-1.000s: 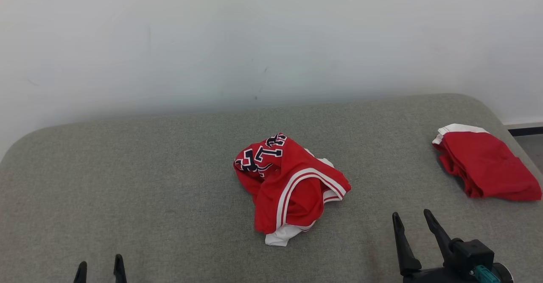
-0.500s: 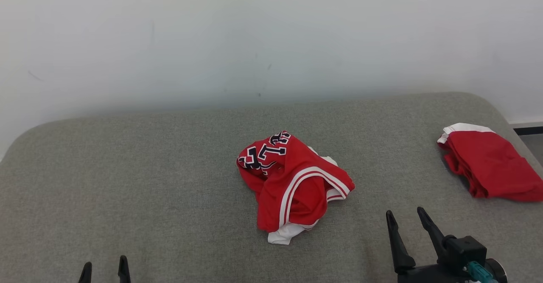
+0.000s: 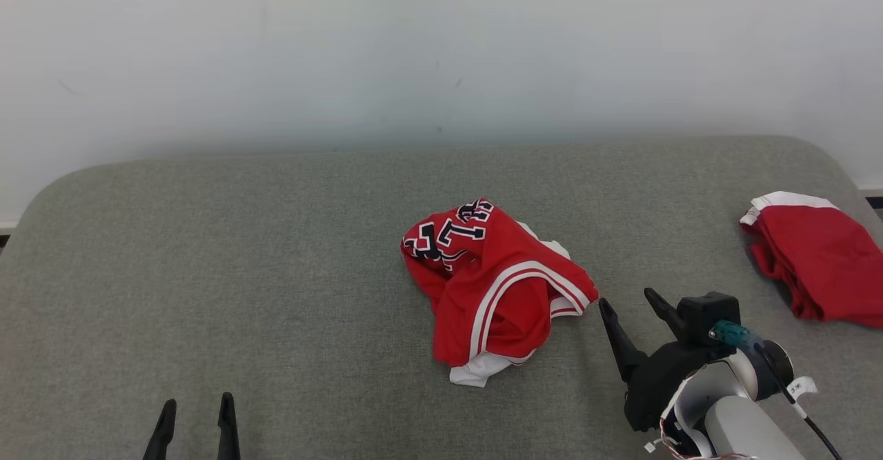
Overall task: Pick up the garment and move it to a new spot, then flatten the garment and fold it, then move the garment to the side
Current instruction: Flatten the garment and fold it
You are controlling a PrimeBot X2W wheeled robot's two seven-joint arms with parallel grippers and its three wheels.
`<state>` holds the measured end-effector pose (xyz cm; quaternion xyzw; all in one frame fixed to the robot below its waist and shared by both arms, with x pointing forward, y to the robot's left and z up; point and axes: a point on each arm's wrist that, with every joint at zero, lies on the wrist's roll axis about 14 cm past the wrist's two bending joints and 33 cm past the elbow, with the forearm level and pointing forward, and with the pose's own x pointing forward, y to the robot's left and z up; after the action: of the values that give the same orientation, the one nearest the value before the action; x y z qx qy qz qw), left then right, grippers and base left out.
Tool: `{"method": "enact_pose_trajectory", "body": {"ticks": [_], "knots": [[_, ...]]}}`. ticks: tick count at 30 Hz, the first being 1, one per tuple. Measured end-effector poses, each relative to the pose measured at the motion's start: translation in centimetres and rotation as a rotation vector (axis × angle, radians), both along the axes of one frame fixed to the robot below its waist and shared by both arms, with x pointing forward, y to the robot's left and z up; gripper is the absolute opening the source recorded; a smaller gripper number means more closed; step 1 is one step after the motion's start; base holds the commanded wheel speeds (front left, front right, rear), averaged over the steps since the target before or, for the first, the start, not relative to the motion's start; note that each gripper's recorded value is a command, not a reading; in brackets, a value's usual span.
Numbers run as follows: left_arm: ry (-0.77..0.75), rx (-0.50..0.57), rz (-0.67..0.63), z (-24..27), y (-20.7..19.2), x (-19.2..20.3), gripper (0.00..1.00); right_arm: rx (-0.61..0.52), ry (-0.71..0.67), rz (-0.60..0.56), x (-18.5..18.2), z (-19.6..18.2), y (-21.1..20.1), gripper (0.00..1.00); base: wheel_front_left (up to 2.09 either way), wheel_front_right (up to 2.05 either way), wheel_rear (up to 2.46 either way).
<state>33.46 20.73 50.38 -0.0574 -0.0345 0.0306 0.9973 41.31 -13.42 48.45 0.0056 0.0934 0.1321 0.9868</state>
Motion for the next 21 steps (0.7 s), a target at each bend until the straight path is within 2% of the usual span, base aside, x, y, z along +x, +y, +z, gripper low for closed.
{"method": "enact_pose_trajectory", "body": {"ticks": [8, 13, 18, 19, 20, 21], "knots": [[0.003, -0.005, 0.004, -0.1, 0.2, 0.7, 1.00, -0.116, 0.168, 0.074, 2.7, -4.1, 1.3, 1.00, 0.00, 0.00, 0.00], [0.014, -0.004, 0.020, -0.4, 0.7, 0.8, 1.00, -0.085, 0.216, 0.071, 4.0, -5.4, 2.0, 1.00, 0.00, 0.00, 0.00], [0.027, -0.003, 0.034, -0.8, 1.2, 0.9, 1.00, -0.079, 0.180, 0.102, 5.8, -4.8, 3.6, 1.00, 0.00, 0.00, 0.00], [0.029, -0.001, 0.034, -0.8, 1.3, 0.9, 1.00, -0.069, 0.169, 0.097, 6.2, -4.5, 3.6, 0.21, 0.00, 0.00, 0.00], [0.030, 0.001, 0.036, -0.9, 1.3, 1.0, 1.00, -0.066, 0.158, 0.091, 6.6, -4.3, 3.5, 0.00, 0.00, 0.00, 0.00], [0.030, 0.001, 0.036, -0.9, 1.3, 1.0, 1.00, -0.066, 0.158, 0.091, 6.6, -4.3, 3.5, 0.00, 0.00, 0.00, 0.00]]}}
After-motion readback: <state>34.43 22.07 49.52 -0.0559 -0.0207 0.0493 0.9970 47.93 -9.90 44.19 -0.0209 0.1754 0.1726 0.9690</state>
